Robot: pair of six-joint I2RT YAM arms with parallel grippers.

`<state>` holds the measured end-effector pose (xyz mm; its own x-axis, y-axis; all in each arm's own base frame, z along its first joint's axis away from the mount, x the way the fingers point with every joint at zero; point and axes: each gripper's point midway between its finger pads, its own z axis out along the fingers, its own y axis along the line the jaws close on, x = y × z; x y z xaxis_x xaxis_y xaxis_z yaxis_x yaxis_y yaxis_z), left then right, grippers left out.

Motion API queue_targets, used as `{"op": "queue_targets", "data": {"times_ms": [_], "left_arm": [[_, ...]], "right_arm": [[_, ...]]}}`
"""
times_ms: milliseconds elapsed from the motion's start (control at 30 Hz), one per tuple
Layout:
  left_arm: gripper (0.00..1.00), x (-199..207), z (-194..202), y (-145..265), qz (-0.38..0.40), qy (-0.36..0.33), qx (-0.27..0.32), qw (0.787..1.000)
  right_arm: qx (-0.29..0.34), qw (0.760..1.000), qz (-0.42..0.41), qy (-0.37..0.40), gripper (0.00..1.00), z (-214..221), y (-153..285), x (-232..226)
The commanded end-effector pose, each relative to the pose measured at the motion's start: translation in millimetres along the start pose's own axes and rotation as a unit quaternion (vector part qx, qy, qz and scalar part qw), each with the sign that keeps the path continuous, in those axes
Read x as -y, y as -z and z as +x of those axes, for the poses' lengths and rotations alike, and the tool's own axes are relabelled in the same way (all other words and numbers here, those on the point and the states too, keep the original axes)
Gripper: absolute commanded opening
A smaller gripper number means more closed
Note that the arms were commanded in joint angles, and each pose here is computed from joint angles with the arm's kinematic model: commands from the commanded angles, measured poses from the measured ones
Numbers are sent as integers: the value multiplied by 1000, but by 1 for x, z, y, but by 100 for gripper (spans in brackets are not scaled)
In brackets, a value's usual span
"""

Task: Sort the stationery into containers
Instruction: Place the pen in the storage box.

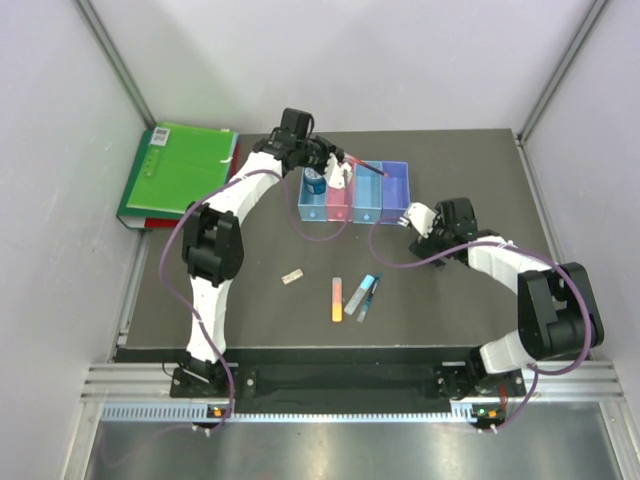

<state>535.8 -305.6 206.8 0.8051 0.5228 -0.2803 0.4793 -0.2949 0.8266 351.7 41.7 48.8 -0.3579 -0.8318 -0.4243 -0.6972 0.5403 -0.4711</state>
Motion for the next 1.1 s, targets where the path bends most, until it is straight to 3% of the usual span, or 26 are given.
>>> {"op": "queue_targets", "data": {"times_ms": [0, 133, 300, 533, 1067], "left_arm": [[0, 2, 9, -13, -1, -79, -7, 997], [0, 13, 13, -17, 20, -152, -4, 988], [0, 4, 8, -16, 13, -165, 12, 986], [0, 7, 9, -20, 16, -232, 16, 972], [0, -5, 14, 1, -1, -246, 18, 969]], "right_arm": [[25, 999, 26, -12, 100, -12, 8, 14], [30, 999, 30, -17, 100, -16, 9, 18], [35, 999, 36, -21, 100, -18, 10, 20], [39, 998, 40, -25, 100, -21, 11, 23], [43, 998, 42, -29, 100, -28, 9, 30]]}}
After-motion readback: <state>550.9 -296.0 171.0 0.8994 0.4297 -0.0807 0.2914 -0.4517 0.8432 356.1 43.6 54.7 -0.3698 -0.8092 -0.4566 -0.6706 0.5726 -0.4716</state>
